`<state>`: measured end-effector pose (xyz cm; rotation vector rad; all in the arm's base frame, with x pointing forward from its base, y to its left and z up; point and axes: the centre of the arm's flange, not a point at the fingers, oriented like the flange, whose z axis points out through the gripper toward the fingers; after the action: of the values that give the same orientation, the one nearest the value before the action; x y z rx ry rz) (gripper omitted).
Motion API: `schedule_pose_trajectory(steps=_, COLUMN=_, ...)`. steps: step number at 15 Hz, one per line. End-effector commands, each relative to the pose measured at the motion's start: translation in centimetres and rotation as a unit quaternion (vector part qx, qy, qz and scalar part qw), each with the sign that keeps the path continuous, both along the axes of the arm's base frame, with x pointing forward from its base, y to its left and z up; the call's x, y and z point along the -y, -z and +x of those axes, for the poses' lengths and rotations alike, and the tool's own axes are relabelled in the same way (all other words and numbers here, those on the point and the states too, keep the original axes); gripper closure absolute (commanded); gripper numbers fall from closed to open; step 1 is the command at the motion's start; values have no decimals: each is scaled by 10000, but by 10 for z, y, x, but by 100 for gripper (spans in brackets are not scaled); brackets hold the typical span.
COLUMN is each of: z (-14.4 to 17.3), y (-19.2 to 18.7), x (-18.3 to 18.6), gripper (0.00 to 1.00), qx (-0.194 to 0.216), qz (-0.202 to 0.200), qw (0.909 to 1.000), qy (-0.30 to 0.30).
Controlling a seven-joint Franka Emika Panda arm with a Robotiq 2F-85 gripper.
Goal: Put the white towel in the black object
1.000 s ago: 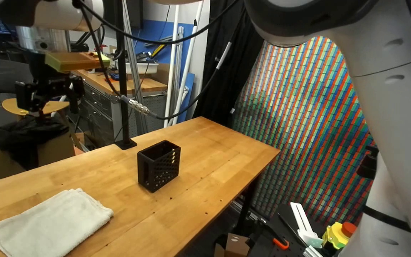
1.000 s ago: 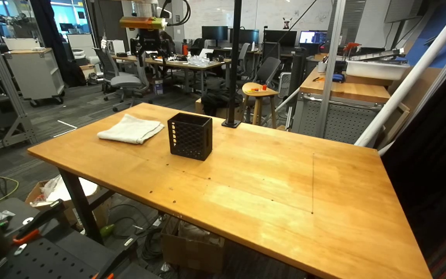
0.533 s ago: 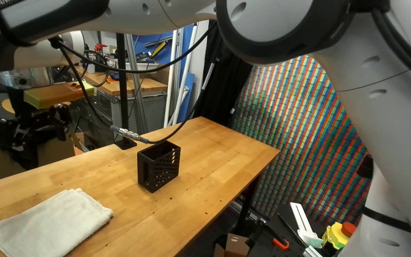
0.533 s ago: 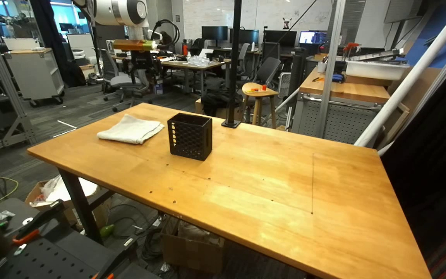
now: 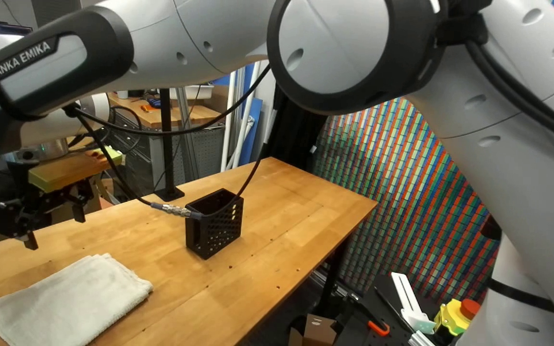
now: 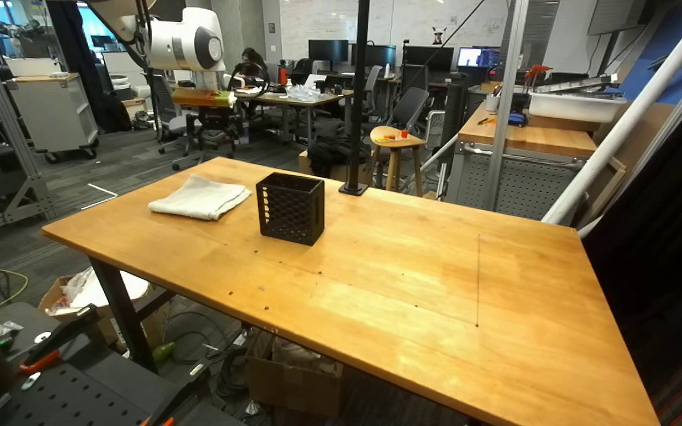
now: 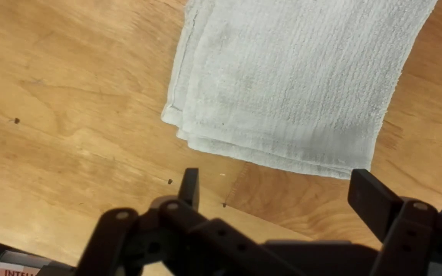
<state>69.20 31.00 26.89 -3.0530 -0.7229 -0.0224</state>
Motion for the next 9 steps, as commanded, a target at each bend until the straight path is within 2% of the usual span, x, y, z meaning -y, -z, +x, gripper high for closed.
schedule_pose_trajectory(steps=1, z=-15, y=23, x=-14, gripper=0, qx=7, qz=215, qw=9996, qy=166)
schedule_pose_trajectory(steps=9, z=-47, y=73, x=-40, gripper=0, qx=-135, qz=529, qw=9973, qy=494)
